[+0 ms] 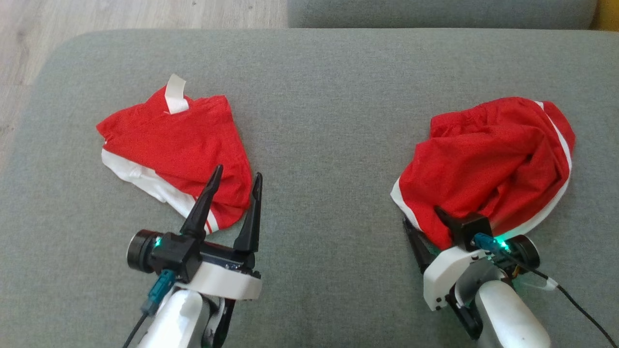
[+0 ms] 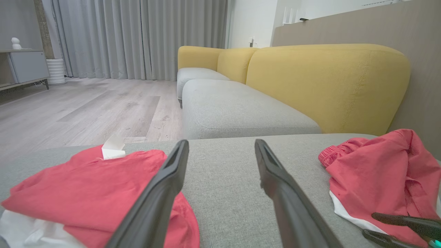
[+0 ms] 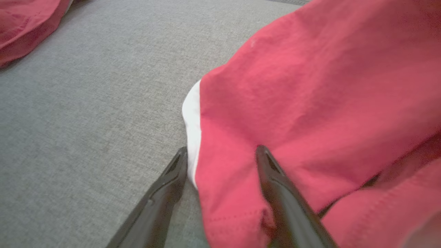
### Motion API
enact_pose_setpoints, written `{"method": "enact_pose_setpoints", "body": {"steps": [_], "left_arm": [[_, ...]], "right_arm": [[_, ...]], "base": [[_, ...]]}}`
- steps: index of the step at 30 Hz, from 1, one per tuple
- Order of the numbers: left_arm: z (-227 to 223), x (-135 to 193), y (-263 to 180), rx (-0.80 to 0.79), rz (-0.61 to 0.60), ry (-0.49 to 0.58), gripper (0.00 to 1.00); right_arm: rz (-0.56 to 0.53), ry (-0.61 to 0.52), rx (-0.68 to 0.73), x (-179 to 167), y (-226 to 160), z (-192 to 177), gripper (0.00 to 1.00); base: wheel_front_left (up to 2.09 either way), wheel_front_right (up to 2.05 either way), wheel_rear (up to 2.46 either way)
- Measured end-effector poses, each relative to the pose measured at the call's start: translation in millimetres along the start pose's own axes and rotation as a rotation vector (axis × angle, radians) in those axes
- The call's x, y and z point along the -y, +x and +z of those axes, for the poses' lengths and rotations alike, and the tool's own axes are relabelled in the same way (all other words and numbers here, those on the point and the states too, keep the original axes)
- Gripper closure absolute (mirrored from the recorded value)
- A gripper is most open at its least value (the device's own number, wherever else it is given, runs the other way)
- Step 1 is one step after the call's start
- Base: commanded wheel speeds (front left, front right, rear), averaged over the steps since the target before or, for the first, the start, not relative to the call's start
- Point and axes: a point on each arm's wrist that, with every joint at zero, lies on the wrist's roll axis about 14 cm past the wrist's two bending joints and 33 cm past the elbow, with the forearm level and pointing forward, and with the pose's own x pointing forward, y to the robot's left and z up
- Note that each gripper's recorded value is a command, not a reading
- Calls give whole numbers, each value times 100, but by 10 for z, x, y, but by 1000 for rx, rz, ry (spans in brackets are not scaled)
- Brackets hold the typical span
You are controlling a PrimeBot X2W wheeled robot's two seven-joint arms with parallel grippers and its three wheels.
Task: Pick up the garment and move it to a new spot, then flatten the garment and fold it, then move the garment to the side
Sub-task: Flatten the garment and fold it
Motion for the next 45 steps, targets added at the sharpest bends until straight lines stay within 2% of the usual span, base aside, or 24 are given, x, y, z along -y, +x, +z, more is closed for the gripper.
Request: {"method": "enact_pose_setpoints", "body": {"steps": [1, 2, 3, 7, 11, 17, 20, 21, 24, 30, 33, 35, 38, 42, 45], "left_arm": [[2, -1, 1, 1, 1, -1, 0], [5, 2, 1, 2, 1, -2, 0], [10, 12, 1, 3, -5, -4, 0], [39, 30, 4, 12, -8, 2, 0], [114, 69, -1, 33, -17, 1, 0], [236, 135, -51, 69, -25, -1, 0], [262, 143, -91, 77, -23, -6, 0], [262, 143, -91, 77, -23, -6, 0], [251, 141, -155, 75, -18, -11, 0], [275, 107, -252, 84, 4, -17, 0], [277, 100, -265, 85, 8, -15, 0], [269, 122, -259, 83, 1, -15, 0], [260, 148, -231, 82, -6, -22, 0], [203, 176, -183, 66, -24, -22, 0], [143, 184, -131, 49, -35, -19, 0]], "right_arm": [[0, -2, -4, 5, 9, 3, 18], [-1, -3, -5, 9, 12, 7, 72], [-3, -4, -5, 15, 10, 7, 100], [-19, 10, 28, 61, -22, 58, 100], [-45, 31, 130, 136, -85, 271, 100], [-81, 11, 421, 297, -203, 1247, 100], [-63, -19, 544, 265, -263, 1759, 100], [-63, -19, 544, 265, -263, 1759, 100], [-19, -54, 648, 143, -341, 2234, 100], [53, -33, 915, 26, -760, 3319, 100], [35, -20, 995, 131, -976, 3661, 100], [-17, 7, 995, 332, -1030, 3701, 100], [-121, 80, 928, 737, -977, 3500, 100], [-255, 174, 753, 1229, -775, 2860, 100], [-356, 174, 598, 1569, -643, 2297, 100]], "base": [[0, 0, 0], [0, 0, 0], [0, 0, 0], [0, 0, 0], [0, 0, 0], [0, 0, 0], [0, 0, 0], [0, 0, 0], [0, 0, 0], [0, 0, 0], [0, 0, 0], [0, 0, 0], [0, 0, 0], [0, 0, 0], [0, 0, 0]]}}
